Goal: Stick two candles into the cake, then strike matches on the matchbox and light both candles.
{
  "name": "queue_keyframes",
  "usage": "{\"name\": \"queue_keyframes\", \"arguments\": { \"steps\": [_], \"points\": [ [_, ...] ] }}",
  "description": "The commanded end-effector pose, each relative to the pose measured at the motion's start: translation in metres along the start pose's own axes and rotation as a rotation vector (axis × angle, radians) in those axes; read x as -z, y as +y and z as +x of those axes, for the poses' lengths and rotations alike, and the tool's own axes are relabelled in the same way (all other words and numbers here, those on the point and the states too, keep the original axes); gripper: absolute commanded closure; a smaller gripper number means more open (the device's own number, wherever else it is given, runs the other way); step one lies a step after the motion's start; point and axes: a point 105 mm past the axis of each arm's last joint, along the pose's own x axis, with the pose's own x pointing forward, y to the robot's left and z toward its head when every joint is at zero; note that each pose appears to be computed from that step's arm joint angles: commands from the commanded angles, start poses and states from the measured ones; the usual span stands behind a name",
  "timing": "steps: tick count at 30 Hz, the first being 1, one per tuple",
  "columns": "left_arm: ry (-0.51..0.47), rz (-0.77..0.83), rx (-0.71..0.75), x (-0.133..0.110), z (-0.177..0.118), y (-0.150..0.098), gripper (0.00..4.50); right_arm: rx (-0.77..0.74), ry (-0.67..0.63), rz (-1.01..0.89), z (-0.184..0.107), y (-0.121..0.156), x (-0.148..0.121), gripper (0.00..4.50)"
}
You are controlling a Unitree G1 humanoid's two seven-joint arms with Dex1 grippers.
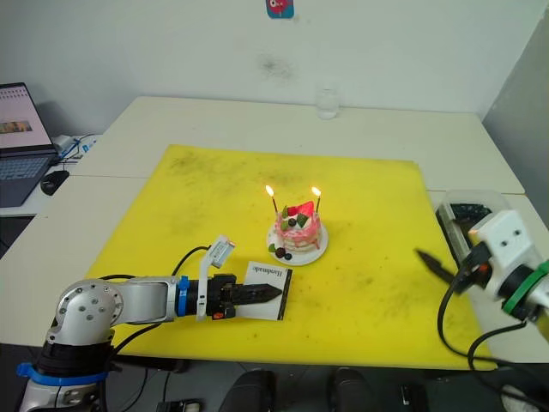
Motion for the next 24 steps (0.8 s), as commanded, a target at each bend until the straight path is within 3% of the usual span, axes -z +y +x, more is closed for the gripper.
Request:
{"name": "queue_keyframes", "arguments": {
  "steps": [1, 5, 9, 20, 24],
  "points": [
    [0.029, 0.002, 0.011, 0.002, 0.005, -0.003, 4.50, -0.107, -0.010, -0.006, 0.003, 0.023, -0.009, 0.03],
    [0.062, 0.007, -0.030, 0.005, 0.008, 0.004, 4.50, -0.133, -0.019, 0.010, 0.009, 0.032, -0.011, 0.03],
    [0.087, 0.041, -0.042, 0.006, 0.008, 0.006, 3.56, -0.157, -0.012, 0.011, 0.014, 0.038, -0.010, 0.00],
    [0.121, 0.121, -0.045, 0.001, -0.024, -0.006, 0.03, -0.195, 0.002, 0.000, 0.018, 0.041, -0.010, 0.00],
    [0.135, 0.167, -0.109, 0.002, -0.045, -0.005, 0.03, -0.211, -0.002, -0.025, 0.019, 0.038, -0.014, 0.00]
  ]
}}
